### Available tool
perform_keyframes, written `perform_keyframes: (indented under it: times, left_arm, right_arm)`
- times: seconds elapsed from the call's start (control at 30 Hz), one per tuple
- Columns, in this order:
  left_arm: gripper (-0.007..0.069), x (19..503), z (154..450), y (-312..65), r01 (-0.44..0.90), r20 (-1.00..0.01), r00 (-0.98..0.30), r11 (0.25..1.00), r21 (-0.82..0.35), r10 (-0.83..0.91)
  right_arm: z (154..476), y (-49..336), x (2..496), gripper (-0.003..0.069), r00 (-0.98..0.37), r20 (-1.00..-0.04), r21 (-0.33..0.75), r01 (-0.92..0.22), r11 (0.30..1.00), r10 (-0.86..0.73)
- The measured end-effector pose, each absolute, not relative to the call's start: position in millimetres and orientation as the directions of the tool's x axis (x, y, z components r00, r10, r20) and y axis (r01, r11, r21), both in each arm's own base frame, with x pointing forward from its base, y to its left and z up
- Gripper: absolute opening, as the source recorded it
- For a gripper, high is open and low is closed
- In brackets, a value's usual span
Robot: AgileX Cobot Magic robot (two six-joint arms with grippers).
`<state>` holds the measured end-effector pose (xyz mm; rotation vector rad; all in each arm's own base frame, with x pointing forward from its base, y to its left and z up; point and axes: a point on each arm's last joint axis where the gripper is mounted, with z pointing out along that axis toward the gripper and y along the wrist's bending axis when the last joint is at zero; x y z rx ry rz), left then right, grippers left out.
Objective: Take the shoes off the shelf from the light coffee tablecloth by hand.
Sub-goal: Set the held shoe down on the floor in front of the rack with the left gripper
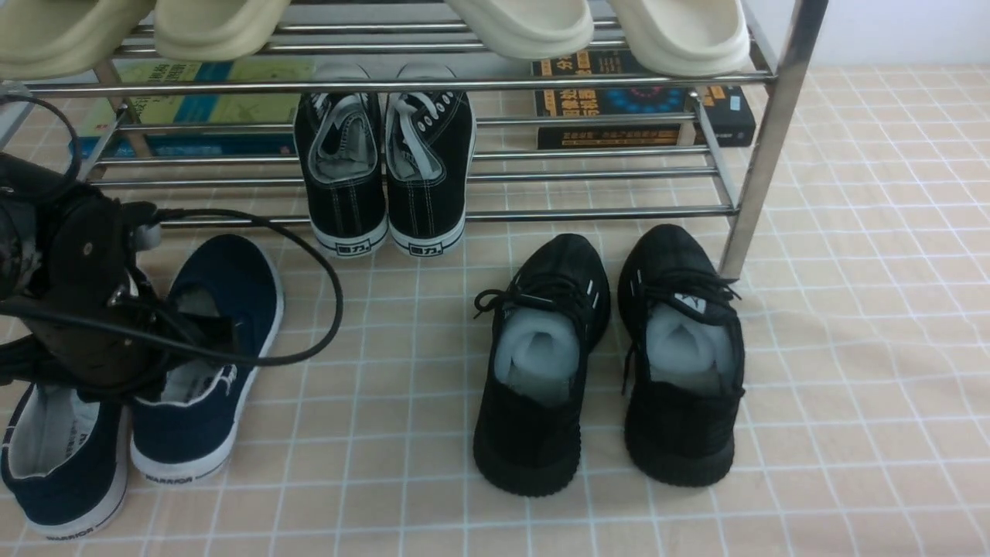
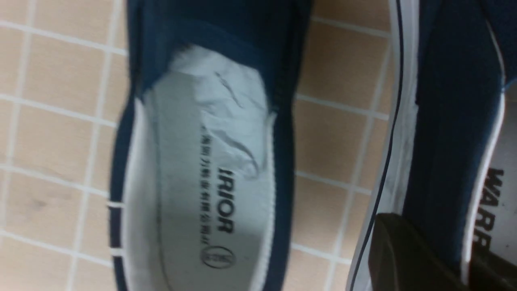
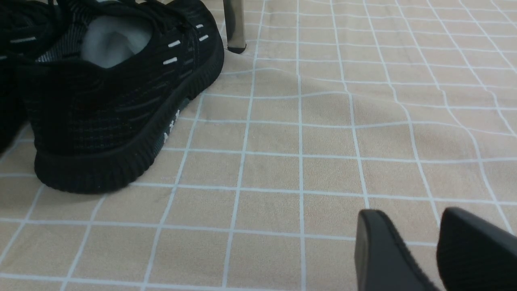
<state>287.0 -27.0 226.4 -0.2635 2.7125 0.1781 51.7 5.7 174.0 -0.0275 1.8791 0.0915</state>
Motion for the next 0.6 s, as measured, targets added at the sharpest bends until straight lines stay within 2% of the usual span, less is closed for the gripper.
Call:
perform_keyframes:
  times: [0.17, 0.3, 0.47, 0.53, 0.6]
  left_arm:
    - [0.004, 288.3, 226.9, -27.3, -0.207, -0.422, -0.893, 0.975, 0.081, -0.155]
    - [0.0118, 290.1, 227.6, -27.8, -0.2, -0.439, -0.886, 0.977, 0.075, -0.148]
    - [0.0285, 288.6, 230.8, -28.3, -0.206, -0.445, -0.881, 0.977, 0.06, -0.159]
    - [0.0324, 284.5, 238.5, -27.9, -0.219, -0.449, -0.877, 0.975, 0.049, -0.174]
    - [0.0329, 277.7, 254.0, -26.2, -0.224, -0.456, -0.873, 0.973, 0.052, -0.176]
  right_arm:
    - [174.0, 5.7, 51.7, 0.0239, -0.305, -0.952, 0.05, -0.065, 0.997, 0.027]
    - [174.0, 5.7, 51.7, 0.0239, -0.305, -0.952, 0.05, -0.065, 0.997, 0.027]
    - [174.0, 5.7, 51.7, 0.0239, -0.305, -0.952, 0.05, -0.065, 0.997, 0.027]
    - [174.0, 5.7, 51.7, 0.0239, -0.305, -0.952, 0.05, -0.065, 0.997, 0.027]
    - [174.0, 5.7, 51.7, 0.0239, -0.305, -0.952, 0.05, -0.065, 0.997, 0.027]
